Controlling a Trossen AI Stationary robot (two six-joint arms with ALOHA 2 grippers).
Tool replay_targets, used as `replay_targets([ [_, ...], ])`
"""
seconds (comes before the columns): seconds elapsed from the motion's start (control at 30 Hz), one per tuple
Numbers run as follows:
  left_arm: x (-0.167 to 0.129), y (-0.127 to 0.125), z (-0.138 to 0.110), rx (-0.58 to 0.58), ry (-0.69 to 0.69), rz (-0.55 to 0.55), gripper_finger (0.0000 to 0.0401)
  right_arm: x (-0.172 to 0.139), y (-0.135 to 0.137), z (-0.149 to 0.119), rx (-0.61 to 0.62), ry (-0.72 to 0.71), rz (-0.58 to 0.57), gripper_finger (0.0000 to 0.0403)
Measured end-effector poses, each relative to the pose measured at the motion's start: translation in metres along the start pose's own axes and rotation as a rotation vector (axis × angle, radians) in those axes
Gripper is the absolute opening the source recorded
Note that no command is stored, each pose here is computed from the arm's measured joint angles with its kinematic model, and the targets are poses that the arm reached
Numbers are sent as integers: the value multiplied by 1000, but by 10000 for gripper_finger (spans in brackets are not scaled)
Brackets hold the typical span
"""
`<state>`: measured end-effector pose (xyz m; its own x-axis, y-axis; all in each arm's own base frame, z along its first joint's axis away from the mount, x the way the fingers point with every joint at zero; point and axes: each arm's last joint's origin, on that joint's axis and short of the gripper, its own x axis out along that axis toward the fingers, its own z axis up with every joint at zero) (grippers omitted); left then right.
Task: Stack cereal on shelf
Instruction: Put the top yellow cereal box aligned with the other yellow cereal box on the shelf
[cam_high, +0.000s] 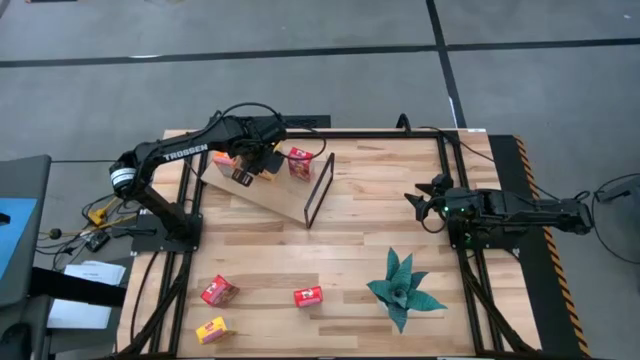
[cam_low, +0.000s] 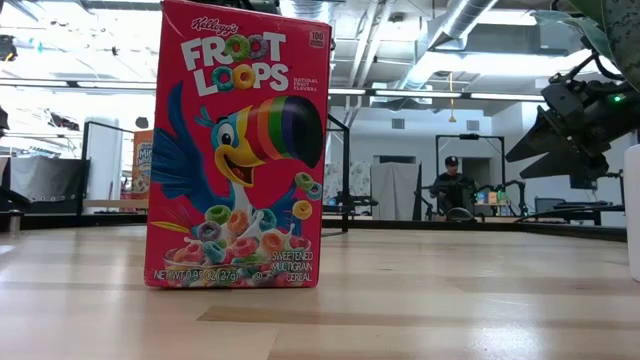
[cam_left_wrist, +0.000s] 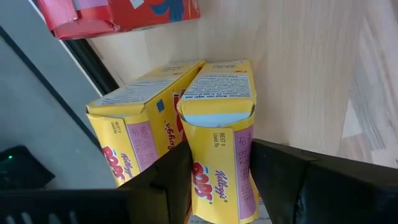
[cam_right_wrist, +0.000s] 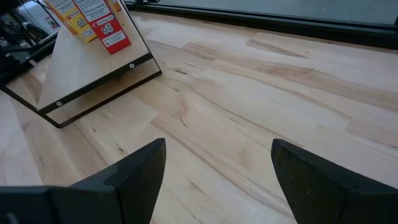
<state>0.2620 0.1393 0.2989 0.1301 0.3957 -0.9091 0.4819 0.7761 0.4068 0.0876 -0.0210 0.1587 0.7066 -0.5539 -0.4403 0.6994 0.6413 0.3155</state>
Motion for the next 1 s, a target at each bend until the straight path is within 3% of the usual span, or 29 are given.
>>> replay_targets([
  [0.6, 0, -1, 0, -13, -20, -23, 145, 0, 0, 0, -1, 1, 0, 317],
  [1.0, -3, -5, 6, 14, 1, -11, 230, 0, 0, 0, 0, 1, 0, 317],
])
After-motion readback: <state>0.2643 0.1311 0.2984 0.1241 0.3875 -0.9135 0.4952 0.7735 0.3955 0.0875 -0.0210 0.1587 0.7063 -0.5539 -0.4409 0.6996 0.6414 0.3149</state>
